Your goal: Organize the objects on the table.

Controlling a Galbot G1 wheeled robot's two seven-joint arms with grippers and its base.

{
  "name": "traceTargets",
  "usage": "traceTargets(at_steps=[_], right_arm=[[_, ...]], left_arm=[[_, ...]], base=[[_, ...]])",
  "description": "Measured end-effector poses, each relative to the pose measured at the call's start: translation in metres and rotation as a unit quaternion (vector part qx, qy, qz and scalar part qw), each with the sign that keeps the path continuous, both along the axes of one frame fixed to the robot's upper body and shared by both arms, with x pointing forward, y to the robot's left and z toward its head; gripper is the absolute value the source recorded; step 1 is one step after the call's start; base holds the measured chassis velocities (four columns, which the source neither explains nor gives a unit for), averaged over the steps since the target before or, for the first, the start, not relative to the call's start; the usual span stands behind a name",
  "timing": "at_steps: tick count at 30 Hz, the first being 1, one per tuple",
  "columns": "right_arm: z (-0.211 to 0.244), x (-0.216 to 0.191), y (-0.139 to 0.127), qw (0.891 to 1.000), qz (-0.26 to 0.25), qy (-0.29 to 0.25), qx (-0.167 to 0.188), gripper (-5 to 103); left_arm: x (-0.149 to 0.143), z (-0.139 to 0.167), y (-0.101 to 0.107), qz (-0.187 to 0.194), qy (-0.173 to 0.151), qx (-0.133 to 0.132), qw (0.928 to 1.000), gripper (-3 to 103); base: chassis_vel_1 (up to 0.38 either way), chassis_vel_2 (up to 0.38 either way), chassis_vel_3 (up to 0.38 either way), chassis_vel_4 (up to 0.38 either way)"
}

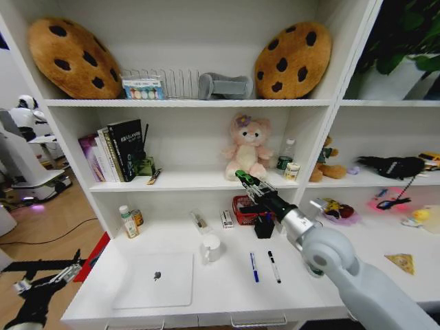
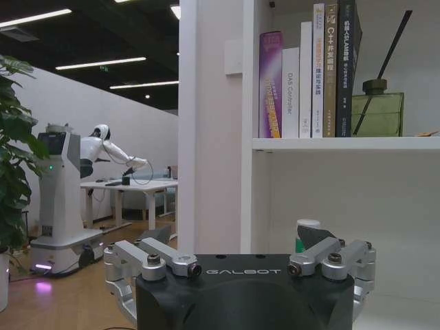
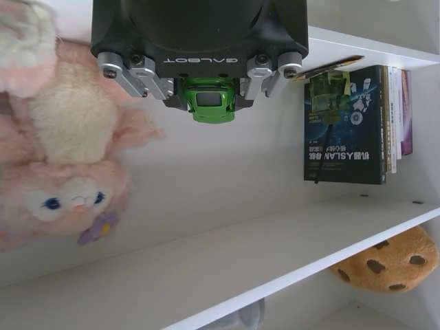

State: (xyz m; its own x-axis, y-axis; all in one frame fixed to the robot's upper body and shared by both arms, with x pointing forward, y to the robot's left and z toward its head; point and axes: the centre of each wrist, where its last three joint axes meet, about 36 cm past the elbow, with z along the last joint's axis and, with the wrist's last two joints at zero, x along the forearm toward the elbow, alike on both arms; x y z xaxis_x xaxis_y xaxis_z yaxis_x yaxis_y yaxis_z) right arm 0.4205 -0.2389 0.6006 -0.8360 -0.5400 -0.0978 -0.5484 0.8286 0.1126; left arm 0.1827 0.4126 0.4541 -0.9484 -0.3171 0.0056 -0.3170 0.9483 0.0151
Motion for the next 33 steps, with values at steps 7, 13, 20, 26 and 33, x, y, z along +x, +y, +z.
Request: traceTargets(at_steps=[7, 13, 20, 26, 33], right_arm=[[-0.006, 0.058, 0.035, 0.999, 0.025, 0.027, -0.018, 36], [-0.02, 0.085, 0.058, 0.997, 0.036, 0.05, -0.037, 36], [-0.012, 0.121, 0.089, 0.996, 0.042, 0.048, -0.056, 36], [-0.013, 0.135, 0.1, 0.995, 0.04, 0.051, -0.07, 36], [-0.023, 0.14, 0.104, 0.995, 0.036, 0.06, -0.078, 36]], left_arm=[[0.0, 0.0, 0.0, 0.0, 0.0, 0.0, 1.0, 100], [0.0, 0.0, 0.0, 0.0, 0.0, 0.0, 1.0, 100], [0.0, 0.0, 0.0, 0.0, 0.0, 0.0, 1.0, 100], [0.0, 0.0, 0.0, 0.0, 0.0, 0.0, 1.0, 100], [0.0, 0.0, 0.0, 0.0, 0.0, 0.0, 1.0, 100]], base=[[0.0, 0.0, 0.0, 0.0], [0.0, 0.0, 0.0, 0.0], [0.0, 0.0, 0.0, 0.0], [0.0, 0.0, 0.0, 0.0], [0.0, 0.0, 0.0, 0.0]])
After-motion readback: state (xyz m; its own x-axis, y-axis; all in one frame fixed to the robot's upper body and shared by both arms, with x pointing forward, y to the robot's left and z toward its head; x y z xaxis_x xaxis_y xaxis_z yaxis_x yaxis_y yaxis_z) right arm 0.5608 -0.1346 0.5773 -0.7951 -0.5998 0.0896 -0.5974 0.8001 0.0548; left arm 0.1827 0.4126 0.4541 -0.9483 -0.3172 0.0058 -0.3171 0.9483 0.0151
